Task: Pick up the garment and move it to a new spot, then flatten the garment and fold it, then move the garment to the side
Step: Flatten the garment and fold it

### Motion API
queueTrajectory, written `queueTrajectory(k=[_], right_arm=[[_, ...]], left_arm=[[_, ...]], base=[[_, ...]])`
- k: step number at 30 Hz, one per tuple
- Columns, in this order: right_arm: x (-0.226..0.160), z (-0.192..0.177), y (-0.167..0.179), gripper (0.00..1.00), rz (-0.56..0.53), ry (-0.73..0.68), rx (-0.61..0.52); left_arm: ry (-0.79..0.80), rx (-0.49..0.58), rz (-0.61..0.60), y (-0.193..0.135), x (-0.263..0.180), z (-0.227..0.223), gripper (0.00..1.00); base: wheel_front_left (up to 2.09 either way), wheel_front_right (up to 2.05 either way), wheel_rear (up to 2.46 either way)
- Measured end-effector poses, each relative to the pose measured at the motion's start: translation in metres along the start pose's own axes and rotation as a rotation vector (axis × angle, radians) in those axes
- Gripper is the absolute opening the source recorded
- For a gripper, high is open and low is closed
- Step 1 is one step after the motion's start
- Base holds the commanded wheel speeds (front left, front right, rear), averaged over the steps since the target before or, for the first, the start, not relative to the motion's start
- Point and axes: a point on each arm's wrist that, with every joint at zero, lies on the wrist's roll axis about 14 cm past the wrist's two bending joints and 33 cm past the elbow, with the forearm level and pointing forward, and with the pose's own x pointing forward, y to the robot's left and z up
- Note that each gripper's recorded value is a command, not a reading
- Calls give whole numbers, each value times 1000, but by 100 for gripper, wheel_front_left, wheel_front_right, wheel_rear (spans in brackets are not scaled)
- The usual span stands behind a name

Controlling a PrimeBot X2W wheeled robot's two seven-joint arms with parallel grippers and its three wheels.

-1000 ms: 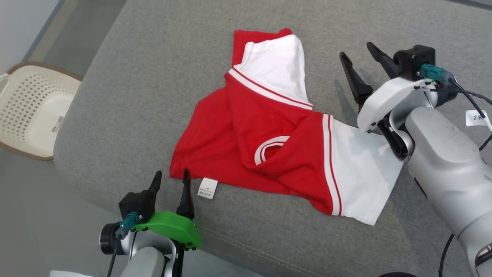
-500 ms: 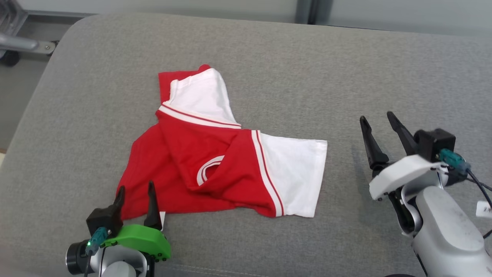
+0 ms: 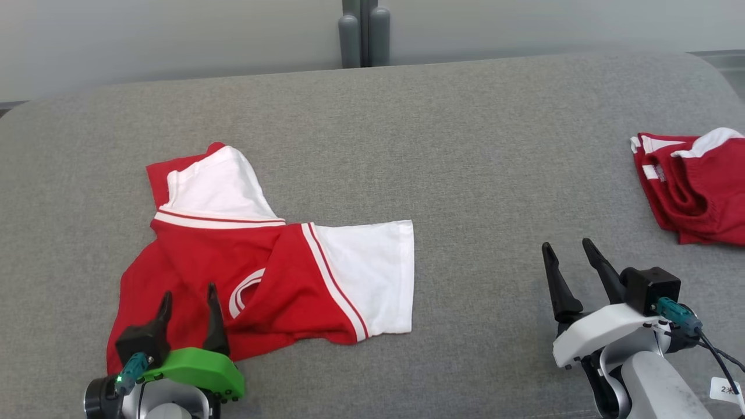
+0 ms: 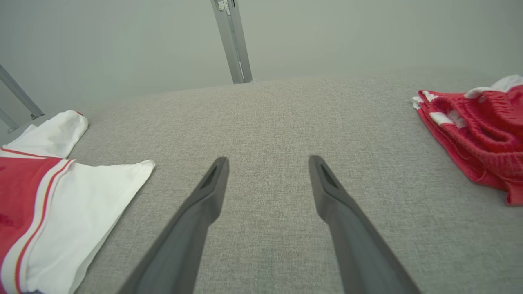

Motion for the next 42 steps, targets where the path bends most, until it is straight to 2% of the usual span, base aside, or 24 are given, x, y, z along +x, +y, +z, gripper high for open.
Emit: queueTrajectory(k=[6,12,20,27,34,42], right_arm=[[4,3,-4,100,-14,-11,-1],[21,-6,-1,100,9,12,-4],[35,-23,-7,100,6,51,-3],[38,-37,-22,100,-32,84,5],[36,-43,-34,100,-67,98,6],[37,-44,-35,100,-76,100,12]], left_arm=[[-46,41,-49,-13,32,21,100],[-85,117,-45,-1,80,48,100],[-13,183,-30,15,124,39,100],[68,186,-9,21,152,18,100],[119,185,-15,17,162,-2,100],[110,182,-7,17,164,0,100]], base=[[0,0,0],[0,0,0],[0,0,0],[0,0,0],[0,0,0],[0,0,0]])
